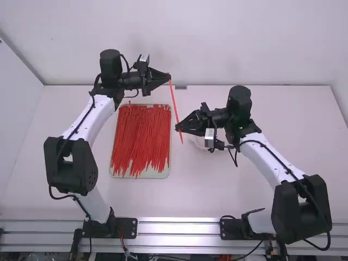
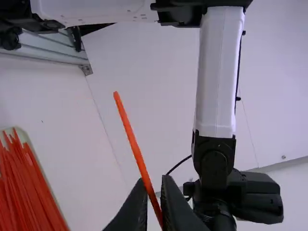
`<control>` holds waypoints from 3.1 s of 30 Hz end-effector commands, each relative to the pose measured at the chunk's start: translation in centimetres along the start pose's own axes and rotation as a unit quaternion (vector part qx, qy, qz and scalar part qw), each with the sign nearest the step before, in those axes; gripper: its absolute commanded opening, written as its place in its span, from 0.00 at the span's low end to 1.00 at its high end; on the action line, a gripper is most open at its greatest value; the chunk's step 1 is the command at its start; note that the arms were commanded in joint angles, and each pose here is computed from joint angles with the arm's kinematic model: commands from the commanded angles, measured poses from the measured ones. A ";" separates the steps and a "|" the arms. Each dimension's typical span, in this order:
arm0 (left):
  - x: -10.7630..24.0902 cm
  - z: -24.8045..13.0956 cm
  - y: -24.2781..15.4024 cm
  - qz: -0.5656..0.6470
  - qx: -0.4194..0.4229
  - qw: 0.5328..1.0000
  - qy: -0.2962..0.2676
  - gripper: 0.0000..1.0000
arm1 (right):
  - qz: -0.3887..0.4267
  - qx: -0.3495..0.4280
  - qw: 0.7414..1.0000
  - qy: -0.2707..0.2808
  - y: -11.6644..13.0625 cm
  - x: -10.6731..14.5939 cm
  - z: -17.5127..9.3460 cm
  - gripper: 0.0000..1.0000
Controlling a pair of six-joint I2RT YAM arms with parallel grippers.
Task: Fasten the cable tie
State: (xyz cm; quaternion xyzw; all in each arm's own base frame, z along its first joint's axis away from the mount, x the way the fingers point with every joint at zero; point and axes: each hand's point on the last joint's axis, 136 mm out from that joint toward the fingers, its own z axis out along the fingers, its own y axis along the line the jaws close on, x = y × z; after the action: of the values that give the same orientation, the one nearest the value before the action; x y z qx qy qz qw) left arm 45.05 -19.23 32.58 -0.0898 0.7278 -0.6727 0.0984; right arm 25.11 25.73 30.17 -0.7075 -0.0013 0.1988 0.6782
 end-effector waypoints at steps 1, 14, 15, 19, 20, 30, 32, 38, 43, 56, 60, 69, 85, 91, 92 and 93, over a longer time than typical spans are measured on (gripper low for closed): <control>0.8 0.2 -1.5 0.031 0.011 0.999 0.020 0.02 | -0.006 -0.002 1.000 -0.008 -0.1 -0.6 0.1 0.09; 2.1 1.0 -1.7 0.031 0.015 0.998 0.046 0.02 | -0.013 0.001 1.000 0.002 -0.3 -0.3 -0.3 0.10; 2.1 1.0 -1.7 0.032 0.015 0.998 0.046 0.02 | -0.013 0.001 1.000 0.002 -0.3 -0.3 -0.3 0.10; 2.1 1.0 -1.8 0.064 0.017 0.997 0.045 0.02 | -0.002 0.001 1.000 0.002 -0.3 -0.3 -0.3 0.00; 2.1 1.0 -1.8 0.075 0.018 0.996 0.046 0.02 | 0.009 0.001 1.000 0.002 -0.3 -0.3 -0.3 0.00; 1.8 1.0 -1.8 0.211 0.022 0.977 0.037 0.02 | 0.202 0.029 0.979 0.019 -4.0 -0.9 0.1 0.00; 1.6 1.0 -1.7 0.224 0.020 0.974 0.031 0.02 | 0.245 0.055 0.967 0.027 -5.4 -0.9 0.1 0.00; 1.5 1.0 -2.0 0.289 0.023 0.957 0.025 0.02 | 0.481 0.178 0.858 -0.007 -10.3 -1.1 -0.4 0.00; 1.5 1.0 -2.1 0.319 0.026 0.947 0.025 0.02 | 0.519 0.215 0.827 0.001 -11.0 0.2 -2.1 0.00; 1.6 0.7 -4.0 0.609 0.055 0.791 0.008 0.02 | 0.690 0.247 0.680 0.025 -8.5 4.5 -3.2 0.00; 1.6 0.6 -4.8 0.683 0.064 0.728 -0.004 0.02 | 0.746 0.240 0.620 0.030 -7.0 5.4 -2.8 0.00; 1.8 0.6 -4.9 0.786 0.067 0.615 -0.010 0.02 | 0.809 0.197 0.554 0.023 -5.0 4.9 -0.5 0.00; 5.3 -0.1 -4.8 0.858 0.151 0.490 0.037 0.02 | 0.855 0.205 0.475 0.028 -3.7 5.8 -0.1 0.00; 5.3 -0.1 -4.9 0.867 0.151 0.474 0.033 0.02 | 0.860 0.210 0.464 0.026 -3.7 5.9 0.2 0.00; 5.3 -0.1 -4.9 0.870 0.152 0.468 0.033 0.02 | 0.862 0.215 0.458 0.029 -3.6 6.1 0.3 0.00; 5.3 -0.1 -4.9 0.872 0.152 0.464 0.032 0.02 | 0.863 0.218 0.455 0.030 -3.5 6.3 0.3 0.00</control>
State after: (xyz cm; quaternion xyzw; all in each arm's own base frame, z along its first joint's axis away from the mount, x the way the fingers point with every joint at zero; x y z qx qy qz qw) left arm 40.18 -21.29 36.17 0.6141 0.3465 -0.3623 0.6096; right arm 32.05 27.74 31.42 -0.1852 0.6743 0.6530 0.2908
